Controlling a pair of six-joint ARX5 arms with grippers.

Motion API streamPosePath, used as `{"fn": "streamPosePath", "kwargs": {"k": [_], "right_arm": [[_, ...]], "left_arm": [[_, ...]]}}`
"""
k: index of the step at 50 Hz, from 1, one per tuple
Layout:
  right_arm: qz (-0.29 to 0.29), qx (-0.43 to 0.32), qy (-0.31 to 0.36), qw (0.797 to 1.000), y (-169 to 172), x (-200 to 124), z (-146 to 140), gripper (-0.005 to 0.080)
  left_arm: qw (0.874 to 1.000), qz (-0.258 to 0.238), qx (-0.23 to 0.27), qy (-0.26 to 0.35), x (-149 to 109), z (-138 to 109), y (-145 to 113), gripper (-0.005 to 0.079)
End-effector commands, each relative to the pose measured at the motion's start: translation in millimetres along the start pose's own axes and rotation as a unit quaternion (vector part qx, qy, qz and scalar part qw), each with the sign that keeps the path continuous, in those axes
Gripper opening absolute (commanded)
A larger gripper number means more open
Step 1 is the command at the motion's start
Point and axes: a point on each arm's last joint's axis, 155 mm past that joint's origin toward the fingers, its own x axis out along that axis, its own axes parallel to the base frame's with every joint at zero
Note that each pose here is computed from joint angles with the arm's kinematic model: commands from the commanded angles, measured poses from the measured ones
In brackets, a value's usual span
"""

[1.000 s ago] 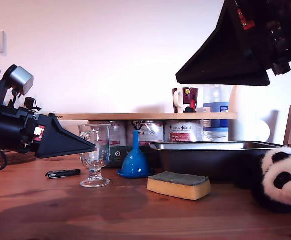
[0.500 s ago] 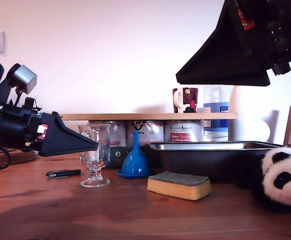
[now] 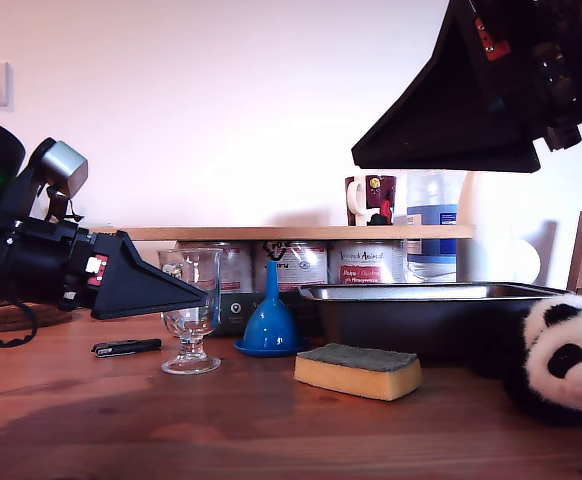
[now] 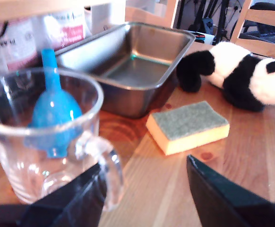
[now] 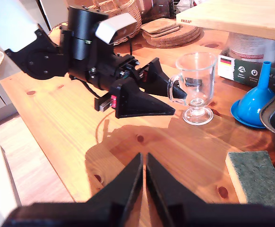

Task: Pick up the glass cup and place it on the shelf at the back

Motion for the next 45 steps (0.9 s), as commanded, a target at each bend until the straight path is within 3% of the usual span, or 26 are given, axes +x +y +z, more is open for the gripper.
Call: {"fn": "streamPosePath", "kwargs": {"k": [1, 10, 25, 45], "right_arm": [[0.003, 0.0, -0.003, 1.0, 1.7, 0.7, 1.6, -0.0012], [0.003, 0.0, -0.003, 1.0, 1.7, 0.7, 1.7, -0.0012], [0.003, 0.0, -0.003, 1.0, 1.7, 0.7, 1.7, -0.0012], [0.003, 0.0, -0.003, 1.0, 1.7, 0.7, 1.7, -0.0012]], "left_arm": [[1.0, -0.007, 0.002, 0.001, 4.3, -1.7, -2.7, 0.0406], [1.0, -0.011, 0.0, 0.003, 7.2, -2.3, -6.3, 0.0246], [1.0, 0.012, -0.005, 0.012, 7.2, -6.5, 1.7, 0.0229], [1.0, 0.016, 0.001, 0.014, 7.1, -7.4, 3.4, 0.011]]}}
